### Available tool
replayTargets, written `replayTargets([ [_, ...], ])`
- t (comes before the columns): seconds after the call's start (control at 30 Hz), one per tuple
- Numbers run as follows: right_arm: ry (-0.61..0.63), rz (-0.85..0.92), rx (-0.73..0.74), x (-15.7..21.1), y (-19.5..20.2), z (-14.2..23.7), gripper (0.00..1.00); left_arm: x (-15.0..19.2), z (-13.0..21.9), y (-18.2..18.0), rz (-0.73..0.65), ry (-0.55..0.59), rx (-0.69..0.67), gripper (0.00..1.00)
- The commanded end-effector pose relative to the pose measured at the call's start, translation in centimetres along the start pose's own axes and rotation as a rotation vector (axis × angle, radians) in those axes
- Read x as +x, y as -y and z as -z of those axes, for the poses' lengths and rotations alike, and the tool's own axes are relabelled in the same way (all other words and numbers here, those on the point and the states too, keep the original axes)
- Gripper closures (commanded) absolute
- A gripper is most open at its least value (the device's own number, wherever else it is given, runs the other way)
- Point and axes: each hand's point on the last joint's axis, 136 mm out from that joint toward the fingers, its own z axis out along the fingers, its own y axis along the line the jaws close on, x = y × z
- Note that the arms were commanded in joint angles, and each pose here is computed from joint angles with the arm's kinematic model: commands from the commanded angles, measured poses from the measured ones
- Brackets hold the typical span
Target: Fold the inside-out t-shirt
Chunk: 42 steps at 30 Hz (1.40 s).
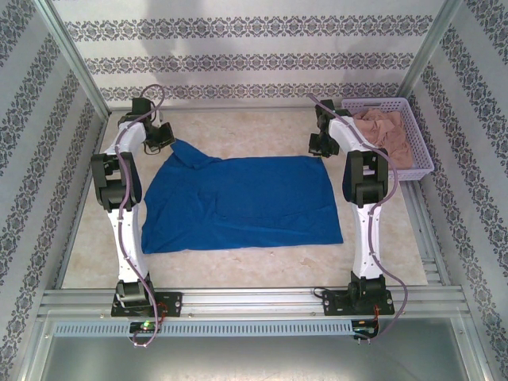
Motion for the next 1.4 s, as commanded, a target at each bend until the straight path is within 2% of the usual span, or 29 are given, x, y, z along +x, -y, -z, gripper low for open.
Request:
replayTargets([
  [0.0, 0.017, 0.019, 0.004, -0.7, -0.1, 0.4, 0.92, -0.5, 2.2, 1.8, -0.027, 0.027, 0.028, 1.0],
  [0.17, 0.079, 0.098, -0.01, -1.7, -0.2, 1.8, 0.93, -1.1, 3.9, 2.4, -0.033, 0.055, 0.028, 1.0],
  [0.4, 0.213, 0.241, -0.112, -2.9, -1.4, 4.7, 0.93, -0.6, 6.9, 3.5, -0.01, 0.083, 0.05, 1.0],
  [0.9, 0.31, 0.409, -0.274, -2.0, -0.9, 5.7, 0.9, 2.2, 10.9, 4.5, 0.042, 0.109, 0.093, 1.0],
  [1.37, 0.503, 0.513, -0.368, -1.8, -1.2, 8.6, 0.93, 6.0, 16.4, 6.6, 0.135, 0.143, 0.169, 1.0],
])
